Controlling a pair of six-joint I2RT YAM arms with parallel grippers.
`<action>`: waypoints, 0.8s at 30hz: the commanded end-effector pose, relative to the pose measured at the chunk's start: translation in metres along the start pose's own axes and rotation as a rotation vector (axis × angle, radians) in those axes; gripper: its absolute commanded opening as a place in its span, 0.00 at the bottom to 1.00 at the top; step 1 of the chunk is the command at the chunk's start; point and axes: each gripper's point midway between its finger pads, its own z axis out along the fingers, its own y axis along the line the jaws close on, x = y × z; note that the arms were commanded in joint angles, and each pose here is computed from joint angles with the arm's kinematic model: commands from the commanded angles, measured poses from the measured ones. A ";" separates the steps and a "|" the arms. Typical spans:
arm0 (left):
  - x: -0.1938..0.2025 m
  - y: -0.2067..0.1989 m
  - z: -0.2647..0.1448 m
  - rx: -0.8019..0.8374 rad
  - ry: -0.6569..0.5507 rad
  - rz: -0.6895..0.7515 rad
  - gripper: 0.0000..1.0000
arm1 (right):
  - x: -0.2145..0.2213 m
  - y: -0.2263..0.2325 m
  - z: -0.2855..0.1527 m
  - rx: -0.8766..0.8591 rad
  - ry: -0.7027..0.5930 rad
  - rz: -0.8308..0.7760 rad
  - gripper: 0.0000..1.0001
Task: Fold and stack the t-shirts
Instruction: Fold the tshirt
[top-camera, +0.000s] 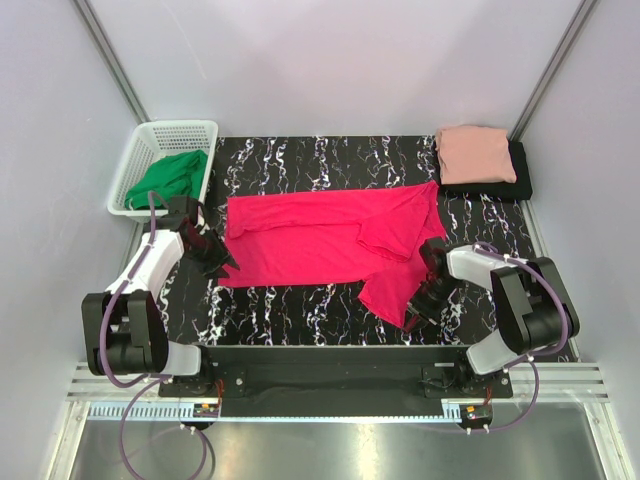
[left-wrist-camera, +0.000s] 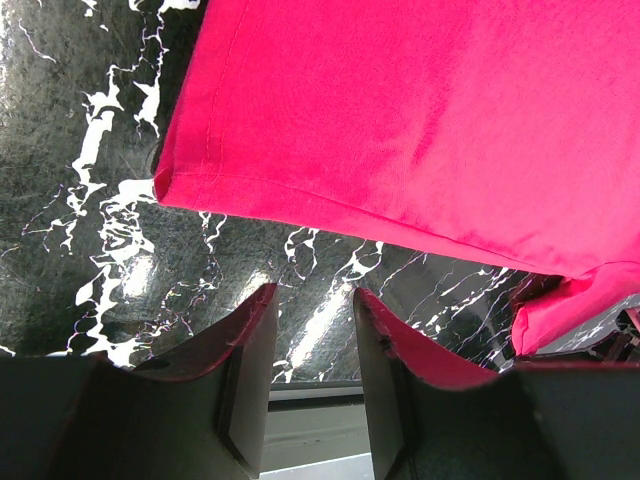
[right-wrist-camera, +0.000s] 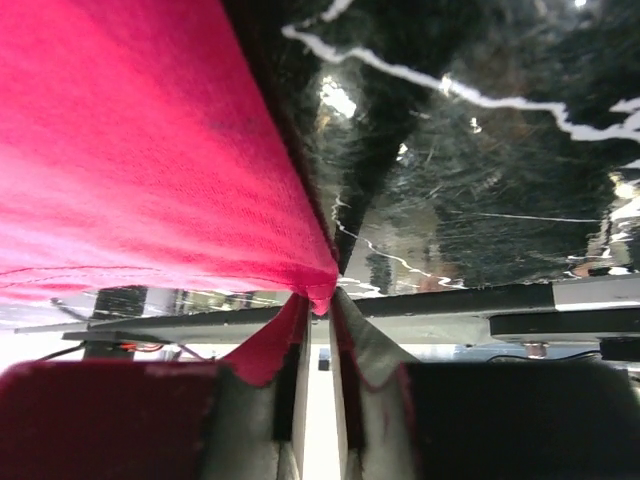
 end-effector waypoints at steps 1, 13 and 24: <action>-0.009 -0.010 -0.008 0.044 -0.032 0.022 0.40 | -0.006 0.005 -0.002 0.018 -0.043 0.007 0.18; -0.010 -0.013 -0.009 0.054 -0.027 0.020 0.40 | -0.009 0.009 -0.003 0.026 -0.062 0.006 0.00; -0.011 -0.009 -0.006 0.036 -0.022 0.012 0.40 | -0.014 0.032 -0.037 -0.071 -0.159 -0.026 0.00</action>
